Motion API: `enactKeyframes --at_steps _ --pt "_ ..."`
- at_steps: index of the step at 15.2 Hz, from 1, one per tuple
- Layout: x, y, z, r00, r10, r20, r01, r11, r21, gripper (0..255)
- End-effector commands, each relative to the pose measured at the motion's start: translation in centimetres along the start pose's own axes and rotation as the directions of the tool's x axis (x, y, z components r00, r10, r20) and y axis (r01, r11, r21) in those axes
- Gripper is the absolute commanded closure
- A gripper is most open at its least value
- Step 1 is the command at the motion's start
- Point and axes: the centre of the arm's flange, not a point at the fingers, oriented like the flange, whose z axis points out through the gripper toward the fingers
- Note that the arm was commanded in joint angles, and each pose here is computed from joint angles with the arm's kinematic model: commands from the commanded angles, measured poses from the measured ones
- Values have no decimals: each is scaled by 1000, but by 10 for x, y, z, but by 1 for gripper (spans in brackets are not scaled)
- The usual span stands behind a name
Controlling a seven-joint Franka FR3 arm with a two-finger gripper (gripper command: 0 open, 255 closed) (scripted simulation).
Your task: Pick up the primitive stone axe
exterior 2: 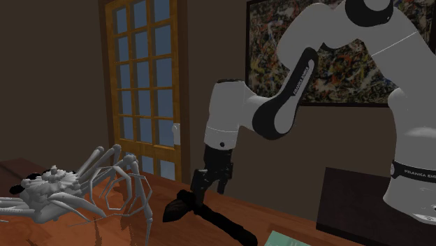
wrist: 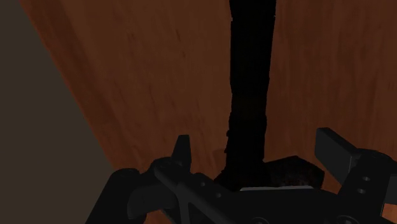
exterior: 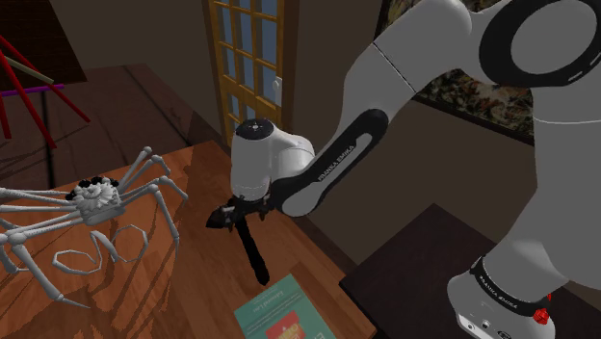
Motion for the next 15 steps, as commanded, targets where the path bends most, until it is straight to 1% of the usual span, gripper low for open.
enactKeyframes --at_steps 1,7,9,10,15 --pt "1 -5 12 1000 3 0 -3 1000 0 0" --pt "-4 -4 43 1000 3 0 -3 1000 0 0" --pt "-5 -3 46 1000 3 0 -3 1000 0 0" --pt "-5 -3 47 1000 3 0 -3 1000 0 255" --pt "-5 -4 46 1000 3 0 -3 1000 0 255"
